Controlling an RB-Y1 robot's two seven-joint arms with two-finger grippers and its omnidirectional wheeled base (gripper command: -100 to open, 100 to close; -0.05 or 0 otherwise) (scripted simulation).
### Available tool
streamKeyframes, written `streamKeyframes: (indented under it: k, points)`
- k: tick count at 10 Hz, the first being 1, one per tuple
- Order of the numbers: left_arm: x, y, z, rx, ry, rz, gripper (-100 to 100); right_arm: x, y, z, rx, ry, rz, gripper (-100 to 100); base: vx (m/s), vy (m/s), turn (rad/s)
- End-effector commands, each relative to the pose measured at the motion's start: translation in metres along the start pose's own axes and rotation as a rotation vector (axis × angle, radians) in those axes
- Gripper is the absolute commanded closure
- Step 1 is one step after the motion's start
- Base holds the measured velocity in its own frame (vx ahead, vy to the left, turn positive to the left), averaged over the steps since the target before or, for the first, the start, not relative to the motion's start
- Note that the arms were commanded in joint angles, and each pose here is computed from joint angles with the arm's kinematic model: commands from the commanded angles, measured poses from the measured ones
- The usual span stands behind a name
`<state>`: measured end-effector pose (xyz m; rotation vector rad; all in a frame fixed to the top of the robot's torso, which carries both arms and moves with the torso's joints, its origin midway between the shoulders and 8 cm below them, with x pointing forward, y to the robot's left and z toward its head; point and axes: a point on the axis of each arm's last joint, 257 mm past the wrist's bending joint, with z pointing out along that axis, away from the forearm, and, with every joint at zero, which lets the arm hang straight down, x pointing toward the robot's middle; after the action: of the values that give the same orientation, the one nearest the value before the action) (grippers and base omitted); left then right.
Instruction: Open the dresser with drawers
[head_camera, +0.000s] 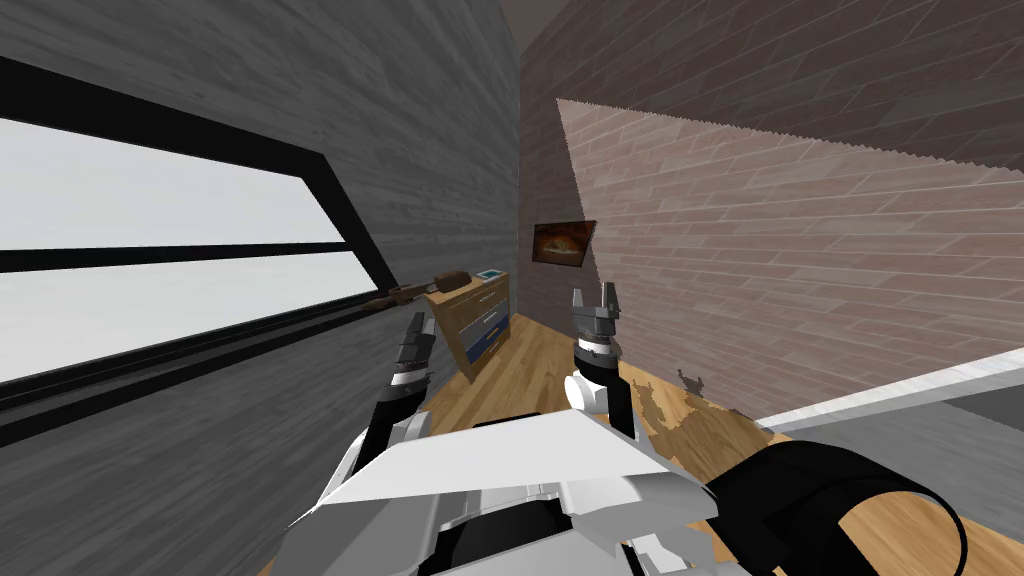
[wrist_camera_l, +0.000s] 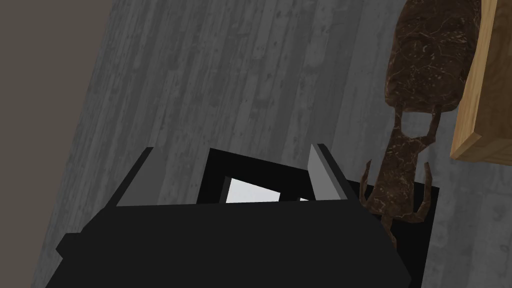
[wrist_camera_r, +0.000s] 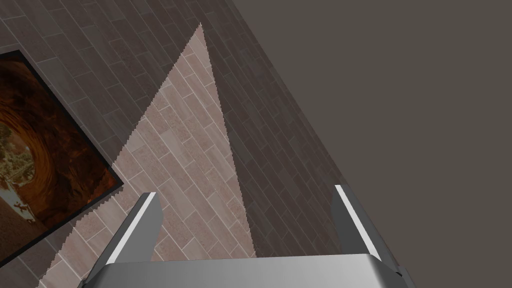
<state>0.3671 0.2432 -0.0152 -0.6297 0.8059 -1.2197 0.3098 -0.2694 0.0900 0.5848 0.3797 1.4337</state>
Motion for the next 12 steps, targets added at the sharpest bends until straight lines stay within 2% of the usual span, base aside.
streamKeyframes:
  k: [1, 9, 10, 12]
  points:
    - [0.0, 0.0, 0.0, 0.0, 0.0, 0.0, 0, 0.0, 0.0, 0.0, 0.0, 0.0, 0.0, 0, 0.0, 0.0, 0.0]
    - [0.0, 0.0, 0.0, 0.0, 0.0, 0.0, 0, 0.0, 0.0, 0.0, 0.0, 0.0, 0.0, 0, 0.0, 0.0, 0.0]
    - [0.005, 0.004, 0.0, -0.008, 0.034, 0.006, -100, 0.0, 0.0, 0.0, 0.0, 0.0, 0.0, 0, 0.04, 0.009, -0.038]
    - [0.013, 0.013, 0.001, -0.028, 0.07, 0.001, -100, 0.0, 0.0, 0.0, 0.0, 0.0, 0.0, 0, 0.093, 0.029, -0.055]
